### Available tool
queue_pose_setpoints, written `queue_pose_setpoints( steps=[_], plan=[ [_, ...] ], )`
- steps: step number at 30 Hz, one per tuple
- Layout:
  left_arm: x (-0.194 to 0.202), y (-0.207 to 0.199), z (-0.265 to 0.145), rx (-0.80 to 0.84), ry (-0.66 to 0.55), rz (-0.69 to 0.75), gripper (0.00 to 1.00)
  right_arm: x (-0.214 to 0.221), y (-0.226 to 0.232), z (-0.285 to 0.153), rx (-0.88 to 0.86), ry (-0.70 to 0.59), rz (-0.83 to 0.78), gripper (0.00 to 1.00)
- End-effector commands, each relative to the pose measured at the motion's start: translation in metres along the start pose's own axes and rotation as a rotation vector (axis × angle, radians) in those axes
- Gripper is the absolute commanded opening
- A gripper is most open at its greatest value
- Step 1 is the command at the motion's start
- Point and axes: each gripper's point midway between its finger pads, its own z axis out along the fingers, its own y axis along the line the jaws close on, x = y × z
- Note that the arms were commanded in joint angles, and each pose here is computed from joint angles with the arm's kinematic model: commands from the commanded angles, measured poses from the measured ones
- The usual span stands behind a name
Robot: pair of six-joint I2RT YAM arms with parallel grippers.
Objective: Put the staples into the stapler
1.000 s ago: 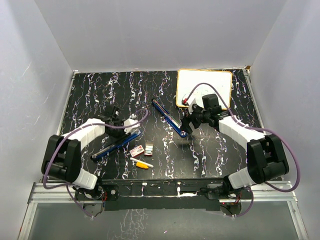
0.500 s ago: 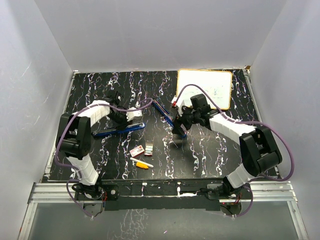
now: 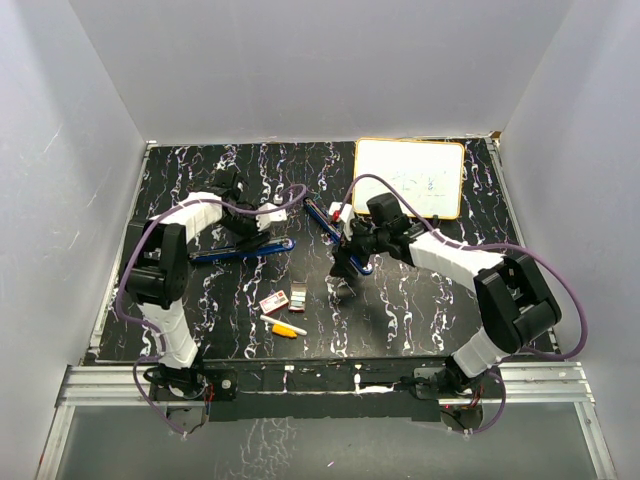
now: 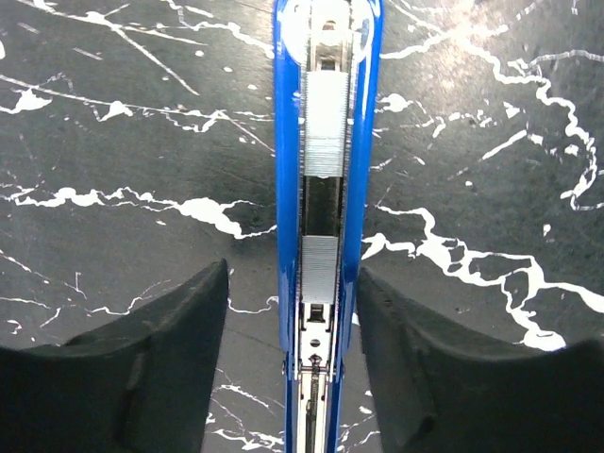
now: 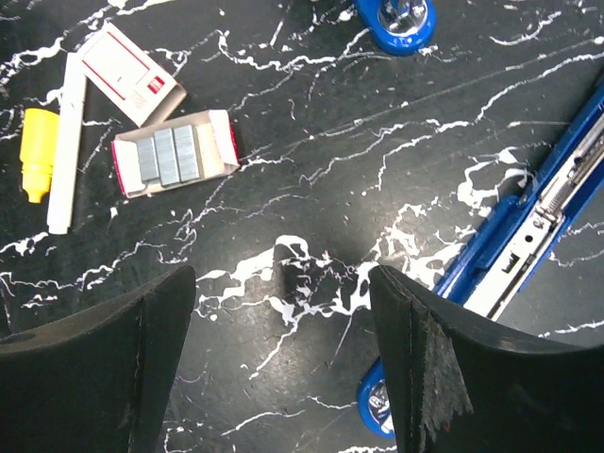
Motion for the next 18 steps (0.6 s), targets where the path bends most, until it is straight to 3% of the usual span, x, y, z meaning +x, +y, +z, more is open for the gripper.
queue_pose_setpoints(
  steps=[1,6,12,18],
  plan=[
    [-0.024,-0.002,-0.025,-0.031,-0.153,-0.073,0.6,-0.026,0.011,0.005,-0.048,-0.092,-0.041,0.76],
    [-0.026,0.007,-0.07,-0.136,-0.285,-0.236,0.65,-0.027,0.036,0.03,-0.12,-0.079,-0.076,0.73],
    [-0.006,0.038,-0.134,-0.359,-0.444,-0.563,0.65,-0.031,0.059,0.066,-0.175,-0.031,-0.153,0.6],
    [-0.003,0.041,-0.155,-0.43,-0.475,-0.61,0.65,-0.027,0.067,0.092,-0.203,0.026,-0.183,0.5]
  ],
)
